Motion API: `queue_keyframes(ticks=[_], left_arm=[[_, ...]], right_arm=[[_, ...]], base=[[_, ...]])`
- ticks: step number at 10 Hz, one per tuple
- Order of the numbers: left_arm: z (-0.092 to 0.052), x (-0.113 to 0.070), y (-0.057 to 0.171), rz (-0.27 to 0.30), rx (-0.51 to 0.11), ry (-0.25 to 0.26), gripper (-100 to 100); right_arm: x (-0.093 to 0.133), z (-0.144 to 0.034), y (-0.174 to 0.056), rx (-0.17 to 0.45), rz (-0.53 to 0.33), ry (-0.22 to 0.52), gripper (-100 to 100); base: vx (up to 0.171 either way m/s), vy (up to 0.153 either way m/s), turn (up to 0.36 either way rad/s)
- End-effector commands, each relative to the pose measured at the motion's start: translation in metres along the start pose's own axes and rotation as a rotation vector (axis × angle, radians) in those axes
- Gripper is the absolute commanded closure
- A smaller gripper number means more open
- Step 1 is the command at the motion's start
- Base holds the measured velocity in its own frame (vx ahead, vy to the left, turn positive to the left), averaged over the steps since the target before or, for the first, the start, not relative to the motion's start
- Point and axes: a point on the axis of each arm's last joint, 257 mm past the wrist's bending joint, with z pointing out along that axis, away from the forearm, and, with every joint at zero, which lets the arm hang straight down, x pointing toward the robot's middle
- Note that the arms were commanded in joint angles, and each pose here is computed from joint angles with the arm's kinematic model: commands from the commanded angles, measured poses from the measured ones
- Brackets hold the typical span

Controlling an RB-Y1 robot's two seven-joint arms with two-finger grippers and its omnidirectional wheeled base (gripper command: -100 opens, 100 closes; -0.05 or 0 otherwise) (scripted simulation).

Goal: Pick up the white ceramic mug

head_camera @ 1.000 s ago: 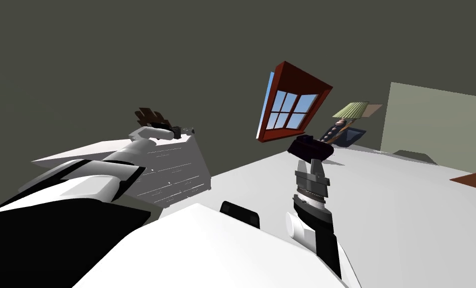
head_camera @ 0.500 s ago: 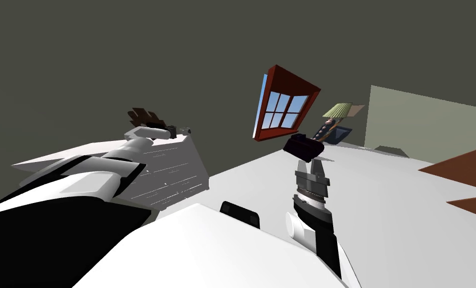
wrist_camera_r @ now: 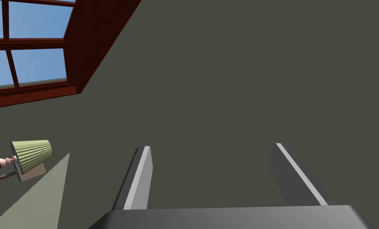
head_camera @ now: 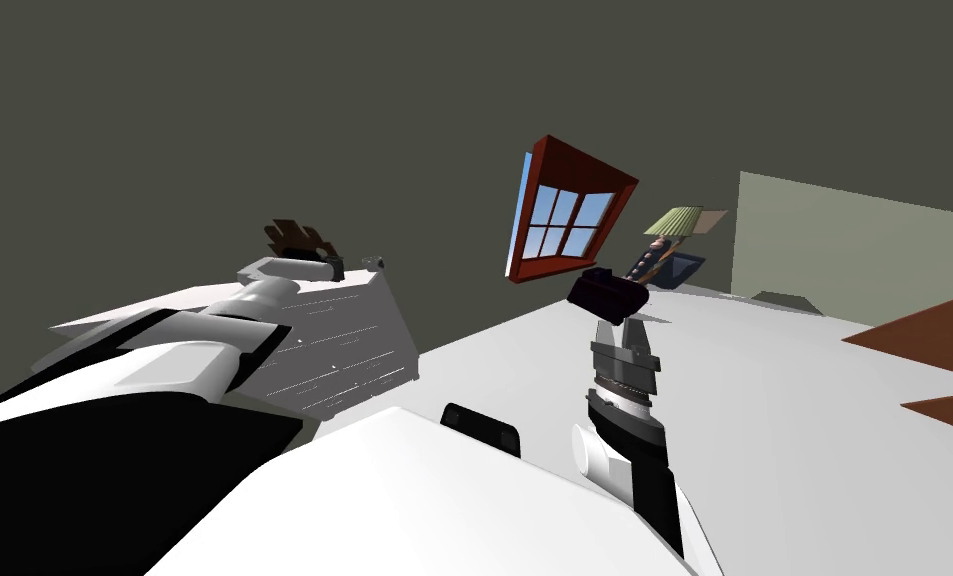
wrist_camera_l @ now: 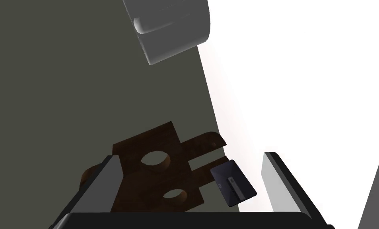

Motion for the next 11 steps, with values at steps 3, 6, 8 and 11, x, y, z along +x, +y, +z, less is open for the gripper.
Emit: queue_keyframes(ticks=[3,6,8,11], left_arm=[[0.0,-0.001,0.001,-0.002,-0.002,-0.002,100],[0.0,-0.001,0.001,-0.002,-0.002,-0.002,100],[-0.003,-0.022,0.004,0.007,-0.039,-0.037,-100],[-0.009,-0.046,0.007,0.014,-0.086,-0.079,-100]], right_arm=[[0.0,0.0,0.0,0.0,0.0,0.0,0],[0.0,0.0,0.0,0.0,0.0,0.0,0],[0.0,0.0,0.0,0.0,0.0,0.0,0],[0.0,0.0,0.0,0.0,0.0,0.0,0]], base=[[0.0,0.0,0.0],[0.0,0.0,0.0],[0.001,-0.039,-0.019],[0.017,-0.113,-0.019]])
